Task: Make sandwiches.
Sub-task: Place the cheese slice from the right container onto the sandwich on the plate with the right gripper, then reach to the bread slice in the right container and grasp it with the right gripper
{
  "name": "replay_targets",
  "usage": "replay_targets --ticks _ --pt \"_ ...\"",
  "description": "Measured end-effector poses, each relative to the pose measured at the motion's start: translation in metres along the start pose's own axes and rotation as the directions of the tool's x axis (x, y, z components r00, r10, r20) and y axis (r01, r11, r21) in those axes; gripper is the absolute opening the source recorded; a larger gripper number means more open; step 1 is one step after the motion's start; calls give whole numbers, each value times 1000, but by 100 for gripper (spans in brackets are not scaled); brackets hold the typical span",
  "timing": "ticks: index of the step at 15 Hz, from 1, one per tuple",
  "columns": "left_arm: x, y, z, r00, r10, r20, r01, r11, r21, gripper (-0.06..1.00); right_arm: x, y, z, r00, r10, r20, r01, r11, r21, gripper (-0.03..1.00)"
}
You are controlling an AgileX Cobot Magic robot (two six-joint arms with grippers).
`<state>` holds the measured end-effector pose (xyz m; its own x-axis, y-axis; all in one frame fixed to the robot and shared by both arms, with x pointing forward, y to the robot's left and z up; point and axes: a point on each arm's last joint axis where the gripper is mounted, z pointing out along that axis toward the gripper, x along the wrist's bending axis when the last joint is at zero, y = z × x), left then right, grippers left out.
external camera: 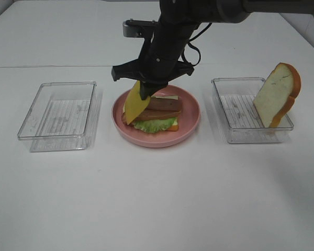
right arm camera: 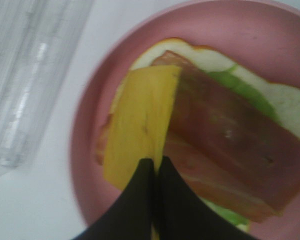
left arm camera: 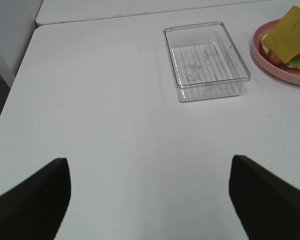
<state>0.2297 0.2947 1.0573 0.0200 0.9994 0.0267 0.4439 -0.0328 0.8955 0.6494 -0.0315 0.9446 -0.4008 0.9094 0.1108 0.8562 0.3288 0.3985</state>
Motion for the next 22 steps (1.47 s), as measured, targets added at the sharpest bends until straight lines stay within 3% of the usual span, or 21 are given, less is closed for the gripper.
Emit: replay_targets --ticks 2,9,11,14,15,17,22 --pt "0 0 0 1000 0 0 0 1000 0 79 -7 -1 3 996 -41 75 41 999 8 2" --pt "0 0 0 1000 0 -1 0 1000 0 79 -11 -1 3 992 -60 110 59 998 8 3" --pt "0 0 0 1000 0 -1 0 1000 0 79 -11 -2 3 992 -60 114 57 998 23 44" --pt "0 0 0 1000 0 -1 0 1000 0 79 -14 -3 2 986 -87 145 82 996 37 84" --pt "0 0 0 1000 0 -1 0 1000 0 79 -18 -4 -2 975 -120 189 109 992 68 90" --pt "0 0 0 1000 0 -1 0 1000 0 79 -21 1 -21 961 -144 236 128 988 83 92" --pt "0 0 0 1000 0 -1 0 1000 0 79 -20 29 -123 943 -141 301 145 989 9 93"
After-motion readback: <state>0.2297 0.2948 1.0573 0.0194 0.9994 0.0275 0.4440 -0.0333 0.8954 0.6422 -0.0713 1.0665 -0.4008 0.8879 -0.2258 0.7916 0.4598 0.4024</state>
